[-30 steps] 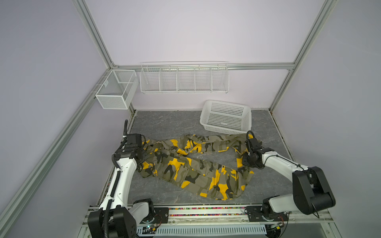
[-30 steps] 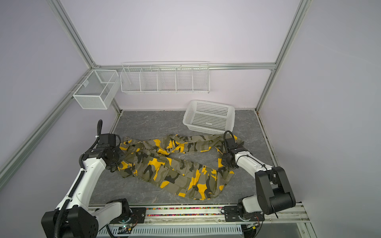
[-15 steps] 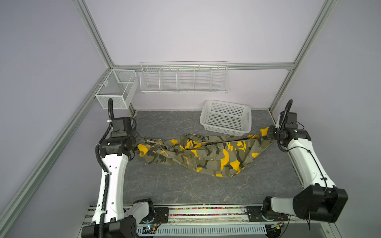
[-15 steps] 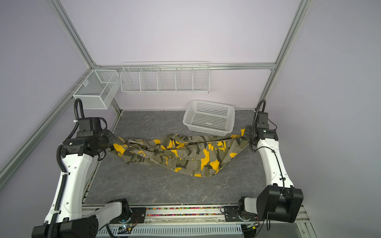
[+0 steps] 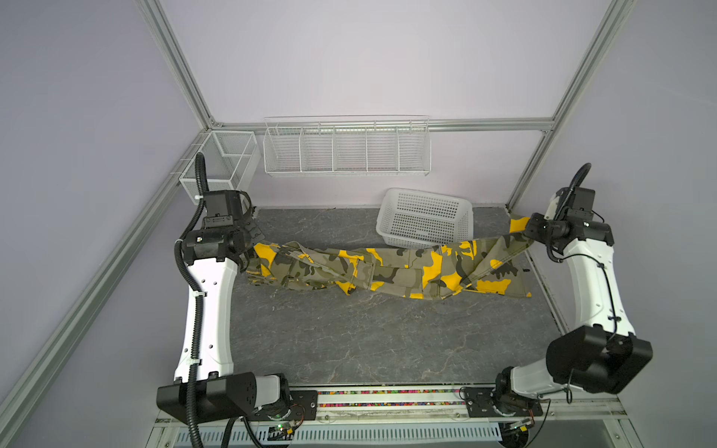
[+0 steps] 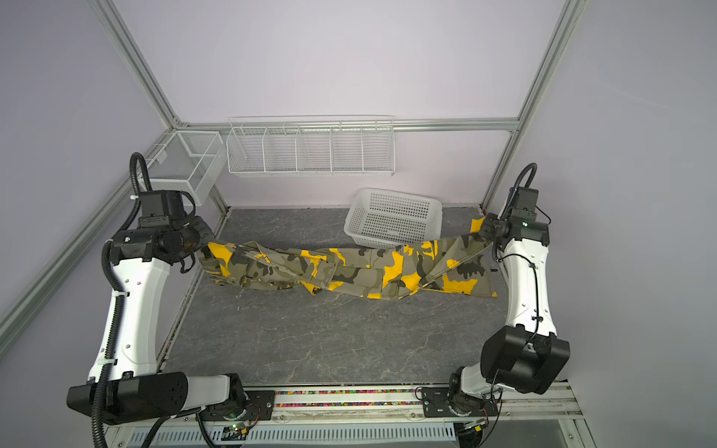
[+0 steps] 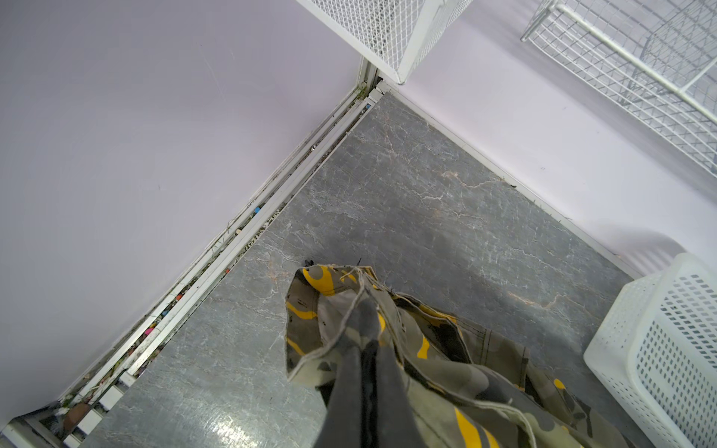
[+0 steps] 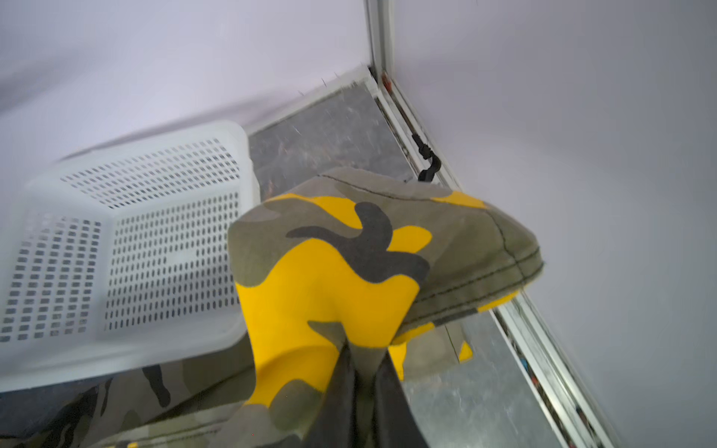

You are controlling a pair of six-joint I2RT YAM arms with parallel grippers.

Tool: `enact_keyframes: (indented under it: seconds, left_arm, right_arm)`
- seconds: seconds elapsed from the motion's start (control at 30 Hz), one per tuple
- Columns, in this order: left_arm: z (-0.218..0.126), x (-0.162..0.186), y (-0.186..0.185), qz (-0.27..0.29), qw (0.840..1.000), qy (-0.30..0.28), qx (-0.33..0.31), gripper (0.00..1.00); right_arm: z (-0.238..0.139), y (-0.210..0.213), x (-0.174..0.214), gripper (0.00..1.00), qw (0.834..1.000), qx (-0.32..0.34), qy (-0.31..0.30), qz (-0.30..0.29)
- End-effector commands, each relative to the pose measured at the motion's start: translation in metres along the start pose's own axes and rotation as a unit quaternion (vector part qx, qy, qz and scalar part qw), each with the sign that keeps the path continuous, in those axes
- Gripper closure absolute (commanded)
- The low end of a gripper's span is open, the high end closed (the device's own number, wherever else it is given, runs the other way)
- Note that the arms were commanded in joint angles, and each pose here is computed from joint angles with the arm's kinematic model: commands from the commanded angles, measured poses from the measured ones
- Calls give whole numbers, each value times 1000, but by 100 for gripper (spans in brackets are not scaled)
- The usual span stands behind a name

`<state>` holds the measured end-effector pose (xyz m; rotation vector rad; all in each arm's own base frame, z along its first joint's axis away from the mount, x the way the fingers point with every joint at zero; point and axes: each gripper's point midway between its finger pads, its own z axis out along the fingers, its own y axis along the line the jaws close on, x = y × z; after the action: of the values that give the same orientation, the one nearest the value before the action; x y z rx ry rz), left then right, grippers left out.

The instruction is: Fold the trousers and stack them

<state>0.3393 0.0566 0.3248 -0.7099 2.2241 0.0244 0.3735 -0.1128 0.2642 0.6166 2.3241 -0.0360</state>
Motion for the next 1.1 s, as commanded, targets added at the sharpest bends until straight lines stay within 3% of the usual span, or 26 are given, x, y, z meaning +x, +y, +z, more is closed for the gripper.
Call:
enact_keyframes:
  seconds: [0.0, 0.13, 0.37, 0.43, 0.63, 0.7, 0.83, 0.97, 1.07]
  left_arm:
    - [4, 34, 27, -4, 999, 22, -39, 100]
    - [18, 84, 62, -15, 994, 54, -93, 100]
    - [47, 144, 117, -79, 977, 73, -182, 100]
    - [47, 149, 124, -90, 974, 72, -195, 100]
    - [46, 145, 134, -88, 969, 63, -221, 100]
    - [43, 147, 139, -90, 966, 64, -236, 100]
    - [35, 147, 150, -81, 961, 52, -260, 96]
    - [36, 149, 151, -79, 960, 51, -262, 92]
    - [31, 154, 154, -83, 958, 59, -268, 90]
  right_arm:
    - [-1, -26, 67, 87, 995, 23, 54, 84]
    - [9, -66, 145, 87, 984, 81, 92, 129]
    - [29, -106, 217, 81, 961, 166, 146, 164]
    - [26, -114, 225, 79, 956, 188, 145, 173]
    - [14, -122, 227, 52, 944, 220, 140, 202]
    - [9, -123, 223, 50, 942, 226, 132, 209]
    - [5, -114, 209, 37, 945, 200, 111, 232]
    - [37, -62, 190, 39, 963, 52, 114, 239]
    - [52, -49, 193, 37, 967, 37, 135, 214]
